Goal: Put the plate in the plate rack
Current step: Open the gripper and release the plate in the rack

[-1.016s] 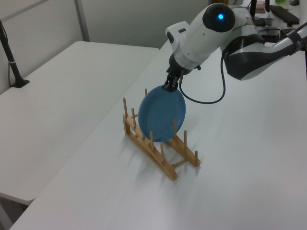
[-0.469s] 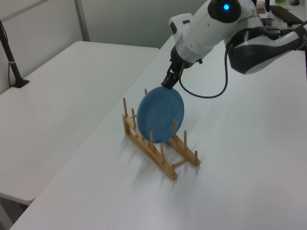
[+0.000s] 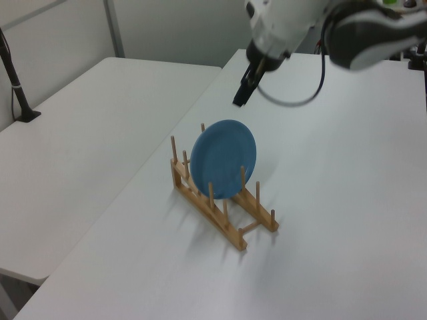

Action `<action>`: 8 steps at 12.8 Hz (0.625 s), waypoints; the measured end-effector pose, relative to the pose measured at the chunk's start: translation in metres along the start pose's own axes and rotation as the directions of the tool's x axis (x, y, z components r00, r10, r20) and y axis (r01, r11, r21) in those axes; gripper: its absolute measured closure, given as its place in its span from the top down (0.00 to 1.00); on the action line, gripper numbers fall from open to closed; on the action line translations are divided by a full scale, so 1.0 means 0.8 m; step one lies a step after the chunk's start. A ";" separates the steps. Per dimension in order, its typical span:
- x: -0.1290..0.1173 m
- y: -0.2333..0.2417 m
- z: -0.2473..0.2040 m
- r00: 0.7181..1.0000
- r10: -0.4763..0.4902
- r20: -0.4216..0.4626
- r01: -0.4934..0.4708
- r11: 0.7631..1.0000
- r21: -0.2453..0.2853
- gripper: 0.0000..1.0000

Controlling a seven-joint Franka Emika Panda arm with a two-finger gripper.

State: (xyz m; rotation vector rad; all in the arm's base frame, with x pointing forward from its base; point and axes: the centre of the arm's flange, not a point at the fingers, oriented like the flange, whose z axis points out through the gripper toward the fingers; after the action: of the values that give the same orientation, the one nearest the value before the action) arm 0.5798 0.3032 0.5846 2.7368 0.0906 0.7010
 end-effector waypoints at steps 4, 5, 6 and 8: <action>0.010 0.097 0.003 0.990 0.013 0.137 -0.025 0.996 0.082 1.00; 0.011 0.118 0.010 0.985 0.015 0.169 -0.031 0.995 0.095 1.00; 0.011 0.137 0.017 0.980 0.014 0.201 -0.037 0.993 0.110 1.00; 0.008 0.176 0.031 0.964 0.007 0.265 -0.047 0.988 0.145 1.00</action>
State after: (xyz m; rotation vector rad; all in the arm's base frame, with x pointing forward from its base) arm 0.5952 0.1638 0.6113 2.9533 0.0468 0.3413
